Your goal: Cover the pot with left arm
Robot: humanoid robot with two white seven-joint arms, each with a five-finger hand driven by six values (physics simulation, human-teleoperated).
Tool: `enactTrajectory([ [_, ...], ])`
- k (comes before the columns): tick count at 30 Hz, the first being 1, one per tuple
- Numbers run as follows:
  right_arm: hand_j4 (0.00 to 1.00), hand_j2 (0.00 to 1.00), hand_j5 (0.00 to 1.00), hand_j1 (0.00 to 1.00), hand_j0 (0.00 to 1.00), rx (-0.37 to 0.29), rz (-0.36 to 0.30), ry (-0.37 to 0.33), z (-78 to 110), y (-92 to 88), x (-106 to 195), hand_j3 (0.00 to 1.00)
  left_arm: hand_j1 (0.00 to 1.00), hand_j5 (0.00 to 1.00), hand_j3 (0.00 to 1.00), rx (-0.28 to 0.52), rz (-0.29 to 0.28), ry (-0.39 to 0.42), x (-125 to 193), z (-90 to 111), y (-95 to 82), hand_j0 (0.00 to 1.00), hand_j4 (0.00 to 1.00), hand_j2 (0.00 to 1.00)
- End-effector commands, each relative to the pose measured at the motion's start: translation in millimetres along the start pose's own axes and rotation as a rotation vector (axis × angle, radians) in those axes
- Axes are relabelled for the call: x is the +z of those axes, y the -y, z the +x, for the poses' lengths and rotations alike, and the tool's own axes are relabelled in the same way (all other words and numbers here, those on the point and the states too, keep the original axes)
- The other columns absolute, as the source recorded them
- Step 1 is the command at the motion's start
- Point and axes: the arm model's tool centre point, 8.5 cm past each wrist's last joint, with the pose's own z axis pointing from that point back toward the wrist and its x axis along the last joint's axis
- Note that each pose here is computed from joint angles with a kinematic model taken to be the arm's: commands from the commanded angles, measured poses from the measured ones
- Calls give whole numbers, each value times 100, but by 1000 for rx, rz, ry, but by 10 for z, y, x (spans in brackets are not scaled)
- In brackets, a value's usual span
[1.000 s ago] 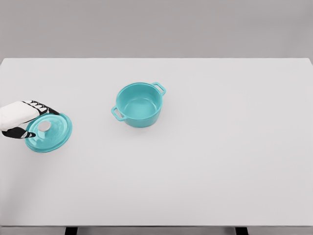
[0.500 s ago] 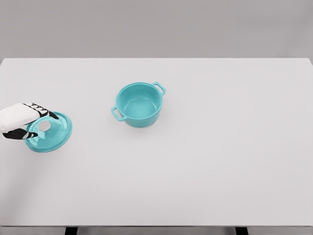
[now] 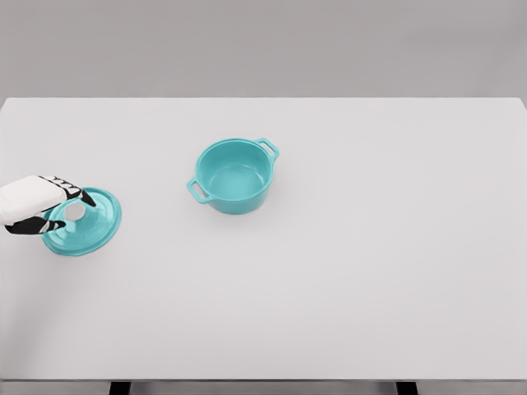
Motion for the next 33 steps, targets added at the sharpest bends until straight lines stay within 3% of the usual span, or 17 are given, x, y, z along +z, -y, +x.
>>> enactTrajectory([
  [1, 100, 100, 100, 100, 100, 0, 0, 0, -1, -1, 0, 100, 65, 65, 65, 4, 2, 0, 1, -1, -2, 65, 65, 65],
  [33, 100, 100, 100, 100, 100, 0, 0, -2, -11, 0, 0, 100, 67, 67, 67, 7, 3, 3, -27, 18, 17, 67, 67, 67],
])
